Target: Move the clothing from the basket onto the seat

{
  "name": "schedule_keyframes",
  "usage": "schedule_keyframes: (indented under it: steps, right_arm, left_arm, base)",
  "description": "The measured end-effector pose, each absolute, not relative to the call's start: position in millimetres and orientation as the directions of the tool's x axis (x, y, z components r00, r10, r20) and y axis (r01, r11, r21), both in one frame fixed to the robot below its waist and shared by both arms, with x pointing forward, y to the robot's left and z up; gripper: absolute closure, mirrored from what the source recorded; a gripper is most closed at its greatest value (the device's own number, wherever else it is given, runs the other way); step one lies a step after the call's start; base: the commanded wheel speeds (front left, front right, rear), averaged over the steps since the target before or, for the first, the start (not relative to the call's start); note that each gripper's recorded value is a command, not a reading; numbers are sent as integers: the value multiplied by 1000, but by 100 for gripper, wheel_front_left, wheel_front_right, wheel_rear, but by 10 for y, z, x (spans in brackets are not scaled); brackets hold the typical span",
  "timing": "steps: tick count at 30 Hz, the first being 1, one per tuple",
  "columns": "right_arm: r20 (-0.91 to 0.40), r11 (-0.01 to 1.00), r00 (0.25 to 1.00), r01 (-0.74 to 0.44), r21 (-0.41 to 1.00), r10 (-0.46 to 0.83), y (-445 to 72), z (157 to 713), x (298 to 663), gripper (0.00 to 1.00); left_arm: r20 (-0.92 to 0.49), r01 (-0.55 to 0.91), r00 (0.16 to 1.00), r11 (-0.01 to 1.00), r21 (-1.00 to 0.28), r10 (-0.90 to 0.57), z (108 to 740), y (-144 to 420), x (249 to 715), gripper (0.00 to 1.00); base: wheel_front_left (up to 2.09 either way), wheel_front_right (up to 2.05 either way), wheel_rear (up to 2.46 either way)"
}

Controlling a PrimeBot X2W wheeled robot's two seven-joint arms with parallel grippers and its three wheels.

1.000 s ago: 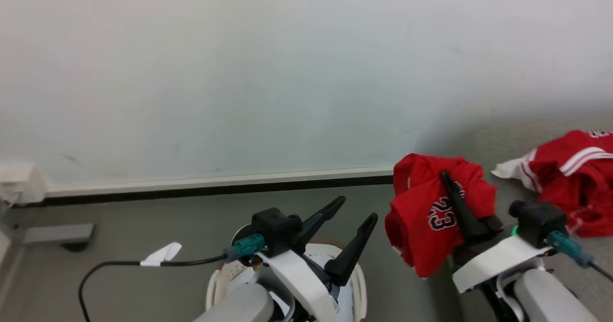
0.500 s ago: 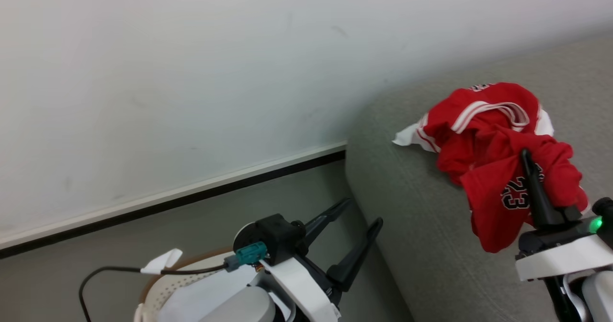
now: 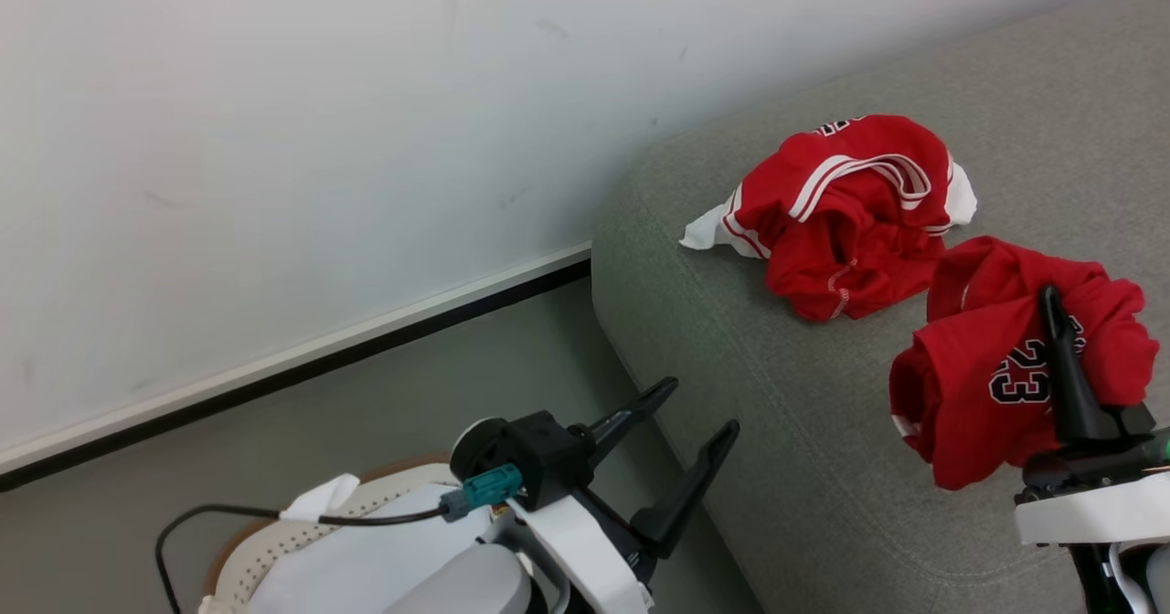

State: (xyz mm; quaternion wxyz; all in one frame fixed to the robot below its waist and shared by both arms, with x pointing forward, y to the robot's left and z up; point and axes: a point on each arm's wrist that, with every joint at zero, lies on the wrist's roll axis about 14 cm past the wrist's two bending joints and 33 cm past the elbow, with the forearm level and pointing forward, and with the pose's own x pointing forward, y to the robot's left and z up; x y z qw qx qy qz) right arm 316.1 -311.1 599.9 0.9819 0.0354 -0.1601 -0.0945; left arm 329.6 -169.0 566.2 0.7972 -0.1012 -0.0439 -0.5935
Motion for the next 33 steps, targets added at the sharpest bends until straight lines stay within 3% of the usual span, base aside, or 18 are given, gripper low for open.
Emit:
schedule_keyframes:
  steps: [8,25,28,31,33]
  right_arm:
    - [298,982,936,173,71,-186,-3188,6069,3429,100]
    - [121,957,961,264,-117,-250,-3958,5875,4621,100]
    - [22,956,964,266,-123,-266,-4017,5616,4860,100]
    - [-219,962,938,248,-118,-269,-3986,4995,4964,100]
    - [-406,965,876,226,-131,-260,-3947,4543,4906,96]
  left_arm:
    - [191,949,312,293,-120,-931,5576,-1606,3465,0]
    - [47,892,429,415,-181,-902,4850,-1035,4142,0]
    - [15,876,454,443,-191,-891,4697,-905,4233,0]
    - [-7,860,478,470,-201,-878,4597,-799,4301,0]
    - [-14,852,488,480,-207,-873,4558,-750,4320,0]
  base:
    - [0,0,0]
    - [0,0,0]
    - [0,0,0]
    - [0,0,0]
    - [0,0,0]
